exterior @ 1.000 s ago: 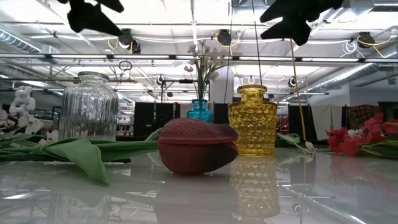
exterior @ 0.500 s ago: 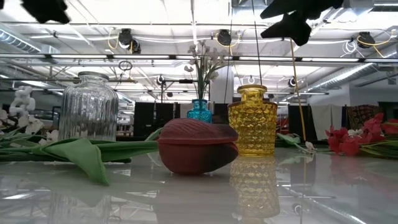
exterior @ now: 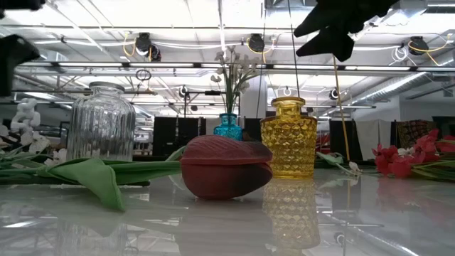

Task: Sort flowers into vase by color
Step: Put the left white flowers into the blue vase

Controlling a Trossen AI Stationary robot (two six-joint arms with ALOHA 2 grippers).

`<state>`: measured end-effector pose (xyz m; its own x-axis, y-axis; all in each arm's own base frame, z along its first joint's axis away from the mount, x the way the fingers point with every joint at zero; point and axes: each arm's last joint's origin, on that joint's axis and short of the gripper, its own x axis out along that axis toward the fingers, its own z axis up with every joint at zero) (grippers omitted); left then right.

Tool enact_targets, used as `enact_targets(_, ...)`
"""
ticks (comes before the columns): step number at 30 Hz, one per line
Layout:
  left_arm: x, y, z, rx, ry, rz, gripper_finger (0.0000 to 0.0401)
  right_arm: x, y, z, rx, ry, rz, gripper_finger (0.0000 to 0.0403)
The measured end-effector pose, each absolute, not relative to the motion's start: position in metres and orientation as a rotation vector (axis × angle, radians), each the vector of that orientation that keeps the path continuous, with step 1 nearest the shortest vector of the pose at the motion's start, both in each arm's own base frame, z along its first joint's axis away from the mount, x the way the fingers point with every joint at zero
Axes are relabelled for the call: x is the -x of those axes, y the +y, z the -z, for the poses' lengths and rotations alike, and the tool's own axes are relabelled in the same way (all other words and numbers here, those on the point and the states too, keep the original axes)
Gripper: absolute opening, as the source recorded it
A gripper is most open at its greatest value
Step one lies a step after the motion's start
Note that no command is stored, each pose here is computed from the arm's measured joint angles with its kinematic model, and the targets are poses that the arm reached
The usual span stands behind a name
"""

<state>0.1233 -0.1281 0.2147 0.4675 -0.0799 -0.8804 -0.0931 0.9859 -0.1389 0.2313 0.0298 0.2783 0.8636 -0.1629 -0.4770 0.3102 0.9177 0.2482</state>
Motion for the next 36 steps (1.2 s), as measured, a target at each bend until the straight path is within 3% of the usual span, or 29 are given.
enact_targets(6, -0.133, -0.144, -0.197, 0.073, 1.057, 0.090, 0.0304, -0.232, 0.030, -0.278, -0.319, 0.466, 0.251, 0.0239)
enact_targets(10, -0.140, -0.153, -0.183, -0.038, 1.073, 0.117, 0.0282, -0.232, 0.030, -0.278, -0.316, 0.466, 0.250, 0.0239)
enact_targets(27, -0.144, -0.155, -0.153, -0.233, 1.175, 0.024, 0.0149, -0.232, 0.030, -0.278, -0.317, 0.466, 0.250, 0.0239)
enact_targets(36, -0.140, -0.150, -0.152, -0.343, 1.219, 0.038, 0.0040, -0.232, 0.030, -0.279, -0.303, 0.464, 0.245, 0.0239)
